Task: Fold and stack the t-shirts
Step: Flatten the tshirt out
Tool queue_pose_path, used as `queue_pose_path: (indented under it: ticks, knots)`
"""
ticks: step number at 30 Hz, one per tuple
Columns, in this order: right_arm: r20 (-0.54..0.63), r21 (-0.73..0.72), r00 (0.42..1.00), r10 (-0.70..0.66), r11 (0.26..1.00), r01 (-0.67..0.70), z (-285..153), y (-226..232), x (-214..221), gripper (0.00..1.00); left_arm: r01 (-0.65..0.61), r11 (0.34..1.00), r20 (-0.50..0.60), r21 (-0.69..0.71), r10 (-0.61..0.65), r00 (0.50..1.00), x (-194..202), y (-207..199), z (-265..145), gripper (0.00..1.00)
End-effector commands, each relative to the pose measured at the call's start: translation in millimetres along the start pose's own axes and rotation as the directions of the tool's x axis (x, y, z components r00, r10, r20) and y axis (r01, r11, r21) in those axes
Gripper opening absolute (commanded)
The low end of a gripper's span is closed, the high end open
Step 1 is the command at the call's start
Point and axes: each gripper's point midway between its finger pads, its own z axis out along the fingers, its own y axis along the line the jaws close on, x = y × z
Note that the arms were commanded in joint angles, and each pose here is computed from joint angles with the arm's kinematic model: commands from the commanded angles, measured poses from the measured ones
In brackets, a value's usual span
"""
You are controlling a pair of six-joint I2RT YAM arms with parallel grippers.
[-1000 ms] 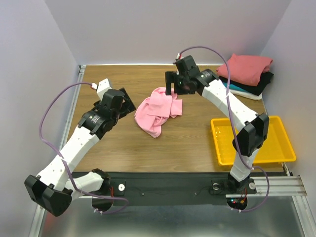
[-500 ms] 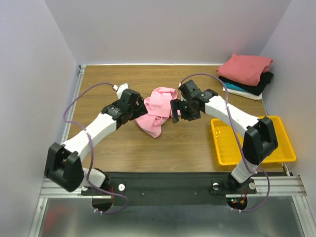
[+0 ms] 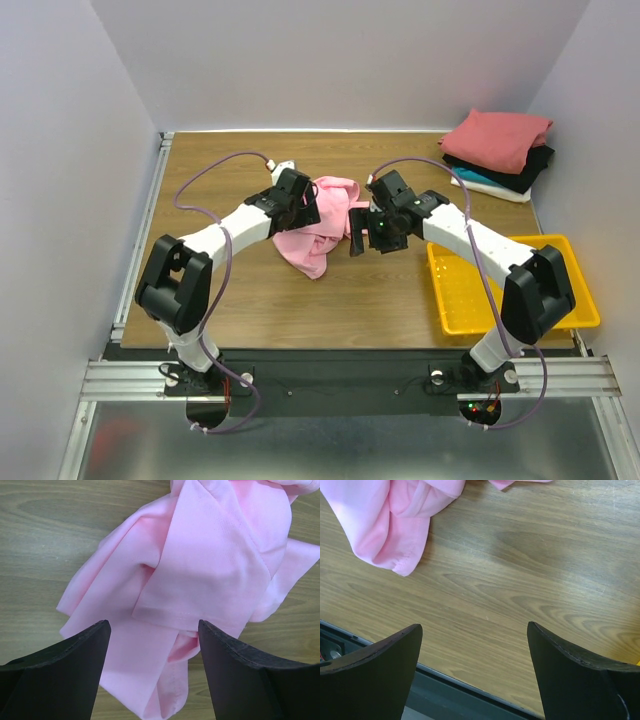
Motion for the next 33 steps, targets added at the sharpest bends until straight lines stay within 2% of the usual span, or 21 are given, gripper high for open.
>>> queue_pose_path:
  ticks: [1,7,19,25,26,28,29,33]
  knots:
    - [0.082,-0.046,0.997,0.005,0.999,-0.001,-14,11,-16,0.91,-0.011,0.999,0.047,0.037,0.009,0.999,-18,-15,2,0.81]
    - [0.079,-0.045,0.997,-0.001,0.999,0.005,-12,11,-18,0.91,-0.033,0.998,0.005,0.049,0.033,0.999,-5,-17,19,0.69]
    - [0.073,-0.054,0.997,-0.005,0.999,0.009,-13,13,-16,0.91,-0.052,0.998,-0.014,0.025,0.052,0.999,3,-15,38,0.61]
    - [0.068,-0.054,0.998,-0.004,0.999,0.008,-11,12,-15,0.91,-0.054,0.998,-0.016,0.029,0.055,0.998,2,-18,36,0.32]
    - [0.067,-0.055,0.998,-0.005,0.998,0.009,-11,13,-15,0.91,-0.053,0.998,-0.011,0.032,0.053,0.999,-1,-19,34,0.23]
    - [0.062,-0.053,0.998,-0.011,0.998,0.014,-9,12,-14,0.91,-0.046,0.999,-0.004,0.026,0.046,0.999,-4,-18,30,0.13]
    - [0.059,-0.056,0.998,-0.012,0.998,0.016,-9,12,-14,0.91,-0.044,0.999,0.006,0.030,0.044,0.999,-8,-19,26,0.00]
    - [0.045,-0.095,0.998,-0.045,0.994,0.049,-6,20,-12,0.90,-0.038,0.999,0.026,0.036,0.037,0.999,-21,-25,15,0.00]
